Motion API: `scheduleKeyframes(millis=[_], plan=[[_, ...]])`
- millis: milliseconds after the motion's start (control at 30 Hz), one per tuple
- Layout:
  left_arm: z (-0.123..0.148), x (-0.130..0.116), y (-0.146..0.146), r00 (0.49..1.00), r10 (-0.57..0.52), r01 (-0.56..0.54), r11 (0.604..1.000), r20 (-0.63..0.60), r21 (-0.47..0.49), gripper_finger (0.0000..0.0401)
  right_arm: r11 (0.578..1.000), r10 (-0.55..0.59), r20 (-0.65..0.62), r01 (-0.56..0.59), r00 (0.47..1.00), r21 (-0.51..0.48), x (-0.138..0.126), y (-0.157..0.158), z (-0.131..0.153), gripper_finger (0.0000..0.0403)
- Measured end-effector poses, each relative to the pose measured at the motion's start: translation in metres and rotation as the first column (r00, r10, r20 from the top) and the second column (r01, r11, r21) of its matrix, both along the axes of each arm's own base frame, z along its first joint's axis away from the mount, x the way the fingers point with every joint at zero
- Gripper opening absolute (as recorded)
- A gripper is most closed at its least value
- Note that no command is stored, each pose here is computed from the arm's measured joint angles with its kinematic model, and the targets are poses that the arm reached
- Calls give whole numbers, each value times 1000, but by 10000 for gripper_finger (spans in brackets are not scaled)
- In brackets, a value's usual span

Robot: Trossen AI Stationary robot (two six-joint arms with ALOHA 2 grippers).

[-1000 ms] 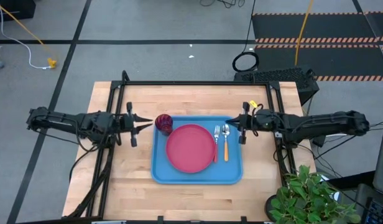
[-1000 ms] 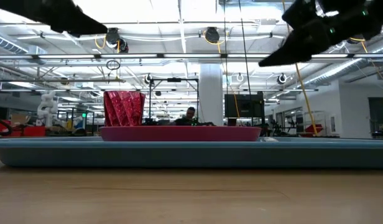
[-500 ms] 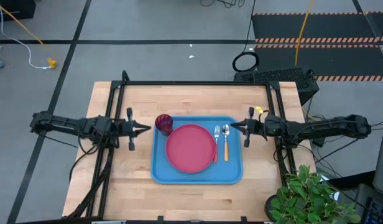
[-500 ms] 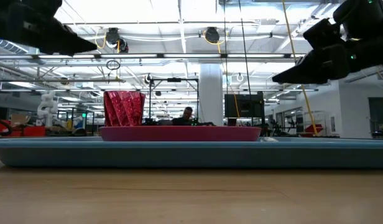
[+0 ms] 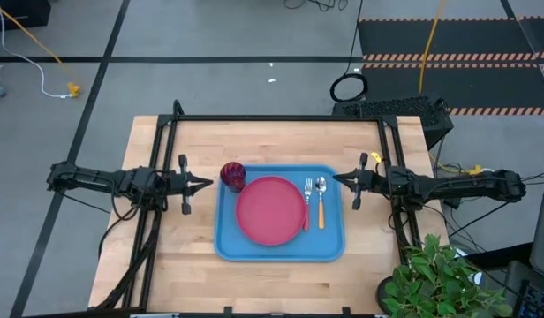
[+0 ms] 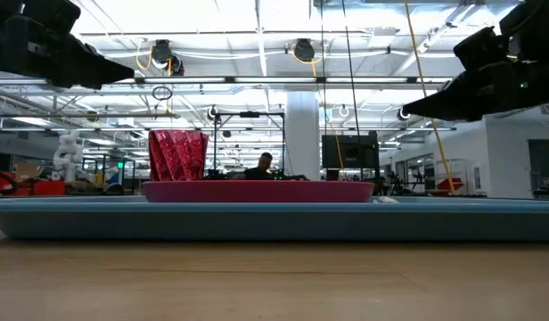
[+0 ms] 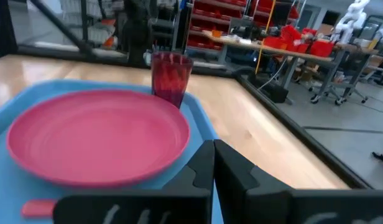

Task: Pick and place plate/cup/fork/spoon on tray
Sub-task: Return to Home Position

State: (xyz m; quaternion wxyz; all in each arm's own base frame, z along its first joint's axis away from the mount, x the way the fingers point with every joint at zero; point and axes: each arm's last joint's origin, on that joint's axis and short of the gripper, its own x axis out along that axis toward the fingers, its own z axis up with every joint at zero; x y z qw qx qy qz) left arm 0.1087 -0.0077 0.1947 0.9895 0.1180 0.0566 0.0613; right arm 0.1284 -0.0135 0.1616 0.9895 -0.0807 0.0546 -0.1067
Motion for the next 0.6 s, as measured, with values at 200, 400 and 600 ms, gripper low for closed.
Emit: scheduleKeyframes(millis=[200,400,600], plan=[[-8,0,0,1000,2,-2,1000,-12,2,5,1000,-2,53,1,999,16,-3,0,4,0],[-18,0,4,999,36,-36,999,-34,-3,18,1000,-1,75,0,997,12,-5,0,6,0],[-31,2,7,999,35,-35,999,-6,-20,4,1000,-1,81,0,997,11,-8,1,7,0]])
